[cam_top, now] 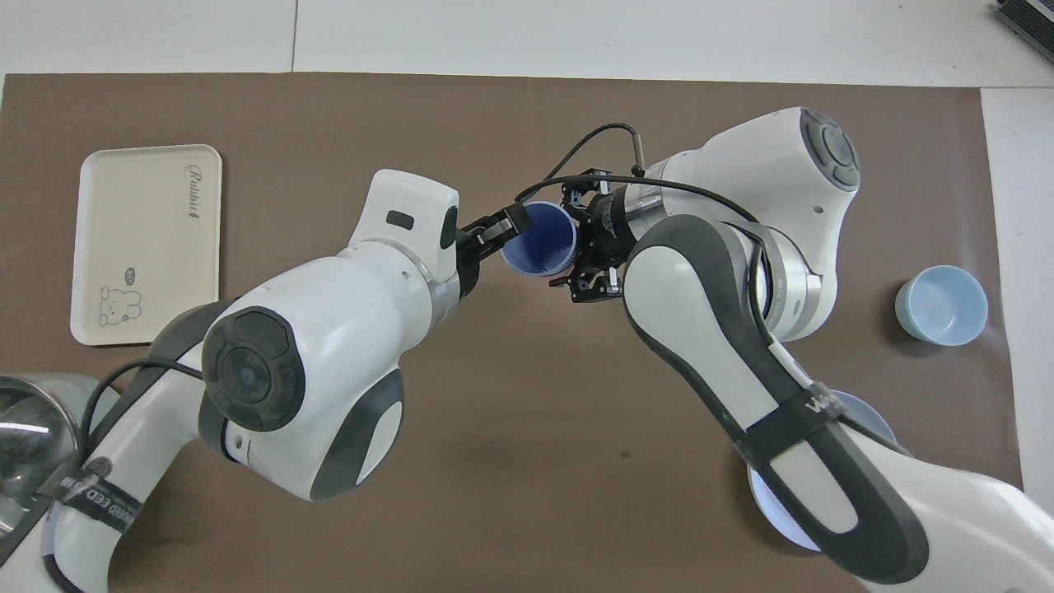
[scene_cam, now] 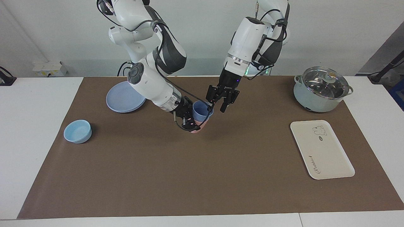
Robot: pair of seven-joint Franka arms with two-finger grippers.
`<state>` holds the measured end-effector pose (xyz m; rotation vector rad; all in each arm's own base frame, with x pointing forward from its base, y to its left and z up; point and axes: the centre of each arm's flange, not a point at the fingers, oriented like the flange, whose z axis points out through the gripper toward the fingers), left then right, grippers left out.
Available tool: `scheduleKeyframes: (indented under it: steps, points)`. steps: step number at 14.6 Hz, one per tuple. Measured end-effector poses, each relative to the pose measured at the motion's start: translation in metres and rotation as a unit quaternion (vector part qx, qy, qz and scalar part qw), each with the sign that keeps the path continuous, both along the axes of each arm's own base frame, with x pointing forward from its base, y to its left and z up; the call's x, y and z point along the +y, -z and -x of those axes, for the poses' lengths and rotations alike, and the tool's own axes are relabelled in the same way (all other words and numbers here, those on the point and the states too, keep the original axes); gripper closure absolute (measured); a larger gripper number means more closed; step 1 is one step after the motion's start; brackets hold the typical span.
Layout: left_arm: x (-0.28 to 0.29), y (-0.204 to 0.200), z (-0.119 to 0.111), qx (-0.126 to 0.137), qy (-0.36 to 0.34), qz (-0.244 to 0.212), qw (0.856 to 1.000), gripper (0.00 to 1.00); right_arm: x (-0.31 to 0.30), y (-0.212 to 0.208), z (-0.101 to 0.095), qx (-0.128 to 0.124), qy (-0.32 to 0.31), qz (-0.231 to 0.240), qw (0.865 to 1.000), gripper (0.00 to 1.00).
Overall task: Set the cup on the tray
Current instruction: 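Grasp the cup rim with the left gripper while the right gripper holds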
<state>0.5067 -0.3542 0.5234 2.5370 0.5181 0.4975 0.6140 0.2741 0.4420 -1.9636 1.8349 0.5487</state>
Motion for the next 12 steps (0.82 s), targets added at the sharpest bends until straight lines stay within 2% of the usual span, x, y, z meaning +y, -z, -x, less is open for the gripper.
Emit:
scheduleKeyframes:
  steps: [1,2,6,7,12]
  points:
    - [-0.003,0.002,0.001,0.002,0.002,0.0,1.0,0.3,0.0,0.0,0.0,0.0,0.0,0.0,1.0,0.19]
    - [-0.007,0.005,0.002,0.004,0.004,-0.001,1.0,0.37,0.0,0.0,0.0,0.0,0.0,0.0,1.0,0.19]
    - [-0.012,0.01,0.004,0.008,0.007,-0.003,1.0,0.85,-0.003,0.0,-0.002,-0.002,0.003,0.001,1.0,0.19]
    - [-0.012,0.01,0.004,0.009,0.009,-0.004,1.0,0.92,-0.006,-0.001,-0.004,-0.005,0.007,0.002,1.0,0.19]
    - [-0.012,-0.001,0.003,0.015,0.004,-0.002,1.0,0.93,-0.008,-0.004,-0.005,-0.009,0.009,0.001,1.0,0.19]
